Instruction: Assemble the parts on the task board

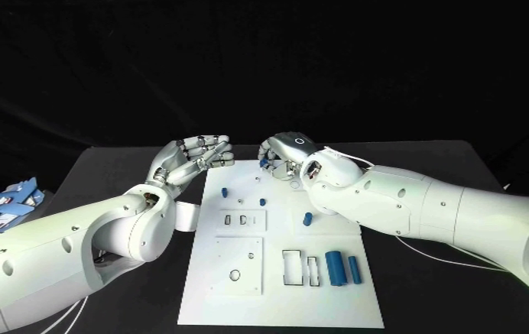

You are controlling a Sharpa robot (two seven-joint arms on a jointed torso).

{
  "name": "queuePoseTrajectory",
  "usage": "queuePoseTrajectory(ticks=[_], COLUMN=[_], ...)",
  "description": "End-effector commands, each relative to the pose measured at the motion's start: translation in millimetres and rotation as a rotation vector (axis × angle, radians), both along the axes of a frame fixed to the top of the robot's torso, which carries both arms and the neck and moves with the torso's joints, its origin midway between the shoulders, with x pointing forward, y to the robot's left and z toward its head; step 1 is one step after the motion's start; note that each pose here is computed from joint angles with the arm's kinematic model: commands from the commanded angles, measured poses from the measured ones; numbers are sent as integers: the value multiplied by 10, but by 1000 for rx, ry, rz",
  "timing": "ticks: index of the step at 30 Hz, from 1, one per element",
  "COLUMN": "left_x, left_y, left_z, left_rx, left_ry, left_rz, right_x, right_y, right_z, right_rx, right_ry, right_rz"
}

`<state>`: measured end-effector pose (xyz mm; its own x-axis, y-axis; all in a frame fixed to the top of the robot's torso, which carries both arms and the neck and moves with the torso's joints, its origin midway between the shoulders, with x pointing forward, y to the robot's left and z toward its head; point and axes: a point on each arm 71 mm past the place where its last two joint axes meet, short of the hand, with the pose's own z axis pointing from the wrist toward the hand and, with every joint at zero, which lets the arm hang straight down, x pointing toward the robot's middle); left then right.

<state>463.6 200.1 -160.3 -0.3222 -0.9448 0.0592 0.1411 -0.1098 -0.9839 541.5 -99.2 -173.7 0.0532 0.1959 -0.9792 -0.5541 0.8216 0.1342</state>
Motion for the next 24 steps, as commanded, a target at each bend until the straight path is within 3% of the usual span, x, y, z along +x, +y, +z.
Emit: queuePoseTrajectory(ticks=[1,24], left_x=[-2,6], left_y=[-30,-29], left_z=[12,10], left_rx=[-11,-10], left_ry=[0,2], left_rz=[-23,-22], right_x=[11,12], right_y=[17,42], right_z=[-27,-108], right_rx=[6,-40], right_ry=[9,69], right_rz=[0,8])
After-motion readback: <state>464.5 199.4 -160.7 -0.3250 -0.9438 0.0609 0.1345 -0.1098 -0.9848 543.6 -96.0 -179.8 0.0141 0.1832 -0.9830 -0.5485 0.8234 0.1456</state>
